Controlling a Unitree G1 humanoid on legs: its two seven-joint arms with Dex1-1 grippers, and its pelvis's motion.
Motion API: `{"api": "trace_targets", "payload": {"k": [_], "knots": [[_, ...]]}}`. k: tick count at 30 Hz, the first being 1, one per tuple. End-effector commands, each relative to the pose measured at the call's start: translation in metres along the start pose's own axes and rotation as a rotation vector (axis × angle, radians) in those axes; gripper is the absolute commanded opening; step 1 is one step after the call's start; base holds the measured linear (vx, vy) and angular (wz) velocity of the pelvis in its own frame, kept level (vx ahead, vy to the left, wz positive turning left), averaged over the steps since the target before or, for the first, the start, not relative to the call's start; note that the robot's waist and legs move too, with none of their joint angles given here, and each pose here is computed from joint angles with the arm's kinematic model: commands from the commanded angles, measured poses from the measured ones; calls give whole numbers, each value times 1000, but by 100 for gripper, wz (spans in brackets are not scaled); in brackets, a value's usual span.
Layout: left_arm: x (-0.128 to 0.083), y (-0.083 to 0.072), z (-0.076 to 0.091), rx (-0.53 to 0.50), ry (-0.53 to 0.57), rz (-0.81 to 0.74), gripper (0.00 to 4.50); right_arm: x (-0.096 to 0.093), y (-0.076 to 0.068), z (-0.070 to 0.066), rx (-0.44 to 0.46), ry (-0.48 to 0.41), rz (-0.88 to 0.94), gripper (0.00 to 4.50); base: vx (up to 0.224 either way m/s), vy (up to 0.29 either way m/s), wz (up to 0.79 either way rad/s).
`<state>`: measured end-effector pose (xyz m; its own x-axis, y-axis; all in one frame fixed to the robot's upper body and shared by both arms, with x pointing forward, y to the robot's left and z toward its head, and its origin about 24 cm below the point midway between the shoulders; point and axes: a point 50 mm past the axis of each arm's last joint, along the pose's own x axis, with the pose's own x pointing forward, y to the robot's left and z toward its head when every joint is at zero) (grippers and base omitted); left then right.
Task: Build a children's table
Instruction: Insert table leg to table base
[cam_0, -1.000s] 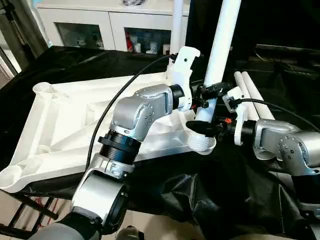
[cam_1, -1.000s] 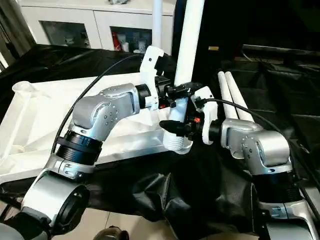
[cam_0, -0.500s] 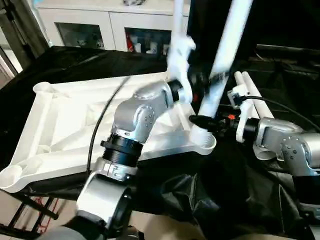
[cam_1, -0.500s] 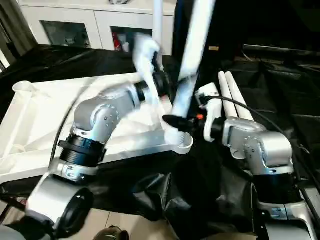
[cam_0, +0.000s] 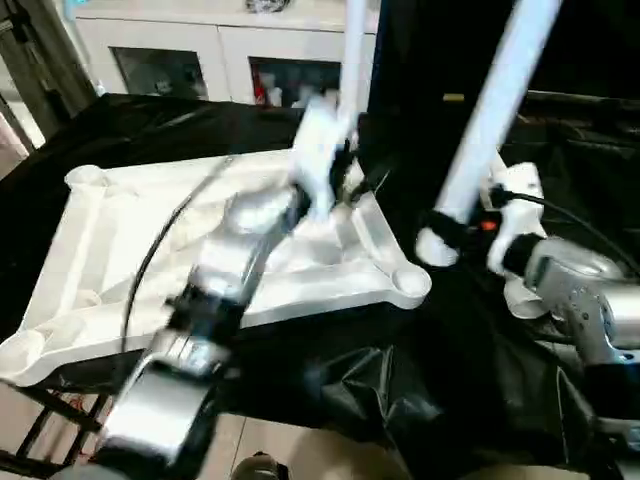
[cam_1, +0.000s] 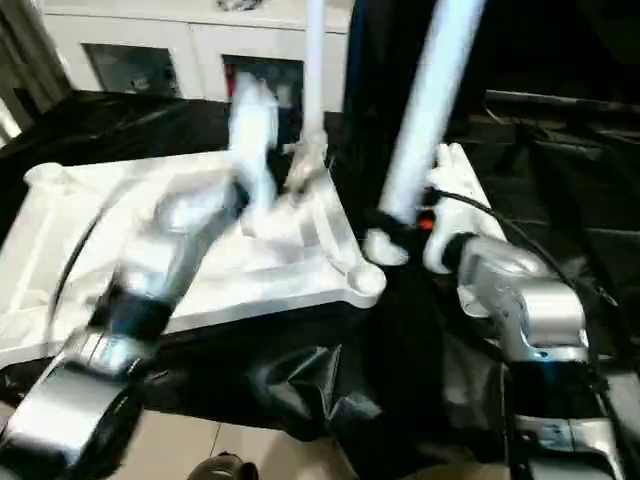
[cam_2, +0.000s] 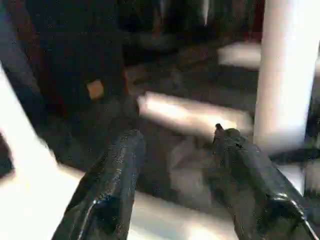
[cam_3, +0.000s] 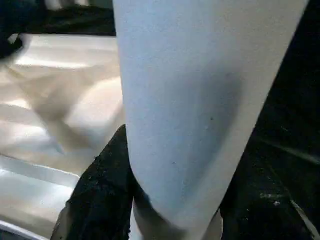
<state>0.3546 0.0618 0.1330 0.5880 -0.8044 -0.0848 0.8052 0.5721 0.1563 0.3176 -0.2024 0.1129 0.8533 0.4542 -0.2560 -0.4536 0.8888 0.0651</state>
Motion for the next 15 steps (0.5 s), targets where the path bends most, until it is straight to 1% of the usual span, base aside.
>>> {"api": "trace_targets", "payload": {"k": [1,2,4,7,8,11,12,14,15], "knots": [[1,-11,-7,61,65,-138,262,0,1,3,-34,-35,-22,189,0,0,0],[1,-12,-9,63,77,-153,262,0,1,2,-36,-35,-23,189,0,0,0],[-2,-17,-22,73,134,-214,262,0,4,0,-48,-42,-25,189,0,0,0],[-5,-21,-45,87,236,-272,262,2,9,-5,-46,-59,-33,189,0,0,0],[-5,-21,-45,87,236,-272,262,2,9,-5,-46,-59,-33,189,0,0,0],[-10,-26,-58,64,295,-323,262,2,15,-10,-44,-63,-22,189,0,0,0],[-11,-27,-62,74,319,-337,262,2,17,-12,-43,-63,-14,189,0,0,0],[-11,-27,-65,82,333,-332,225,2,18,-12,-40,-63,-9,189,0,0,0],[-11,-27,-67,89,346,-323,225,2,18,-13,-38,-63,-5,189,0,0,0]]}}
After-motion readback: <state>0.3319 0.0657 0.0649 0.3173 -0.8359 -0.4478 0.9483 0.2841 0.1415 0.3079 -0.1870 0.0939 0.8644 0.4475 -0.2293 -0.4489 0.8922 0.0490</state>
